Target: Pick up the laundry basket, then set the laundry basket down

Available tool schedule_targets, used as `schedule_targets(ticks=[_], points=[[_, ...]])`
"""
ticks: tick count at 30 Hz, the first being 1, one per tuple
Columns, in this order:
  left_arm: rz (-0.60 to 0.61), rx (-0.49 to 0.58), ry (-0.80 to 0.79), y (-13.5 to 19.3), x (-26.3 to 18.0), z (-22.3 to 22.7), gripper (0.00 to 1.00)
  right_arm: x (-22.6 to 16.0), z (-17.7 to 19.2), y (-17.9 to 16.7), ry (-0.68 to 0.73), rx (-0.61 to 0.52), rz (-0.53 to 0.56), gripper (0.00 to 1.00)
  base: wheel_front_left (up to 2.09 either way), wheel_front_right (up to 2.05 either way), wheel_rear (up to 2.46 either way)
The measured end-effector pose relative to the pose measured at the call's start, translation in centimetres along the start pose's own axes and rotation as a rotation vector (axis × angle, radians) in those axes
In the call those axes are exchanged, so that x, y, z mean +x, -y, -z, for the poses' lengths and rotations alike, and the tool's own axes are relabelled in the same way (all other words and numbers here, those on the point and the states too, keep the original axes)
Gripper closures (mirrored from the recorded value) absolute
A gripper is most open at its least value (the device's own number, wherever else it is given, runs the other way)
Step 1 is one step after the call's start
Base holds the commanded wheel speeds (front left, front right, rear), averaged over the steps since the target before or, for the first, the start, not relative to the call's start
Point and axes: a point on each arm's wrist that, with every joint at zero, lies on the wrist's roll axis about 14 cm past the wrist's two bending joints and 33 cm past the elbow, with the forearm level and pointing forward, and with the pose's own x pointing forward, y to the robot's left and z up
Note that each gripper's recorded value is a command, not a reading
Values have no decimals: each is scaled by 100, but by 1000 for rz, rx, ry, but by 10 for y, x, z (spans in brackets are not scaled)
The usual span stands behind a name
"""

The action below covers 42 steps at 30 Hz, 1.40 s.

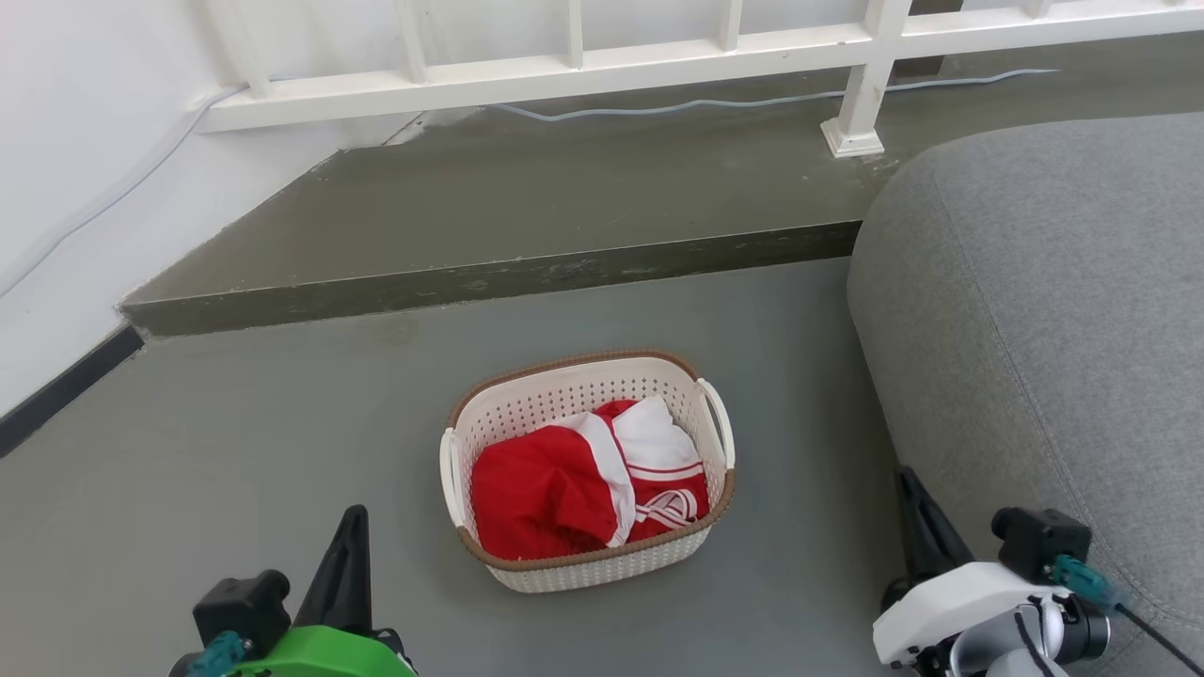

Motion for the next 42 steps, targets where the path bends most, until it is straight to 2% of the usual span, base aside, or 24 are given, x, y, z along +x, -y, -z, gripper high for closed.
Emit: schedule_targets(ticks=[21,42], points=[[-79,-274,-32,-21,1,1,100,3,-3,25,-29,294,89,100,0,0,0],[-121,-528,-46,-35,6,-1,100,8,-13,40,-17,573,119,100,0,0,0]])
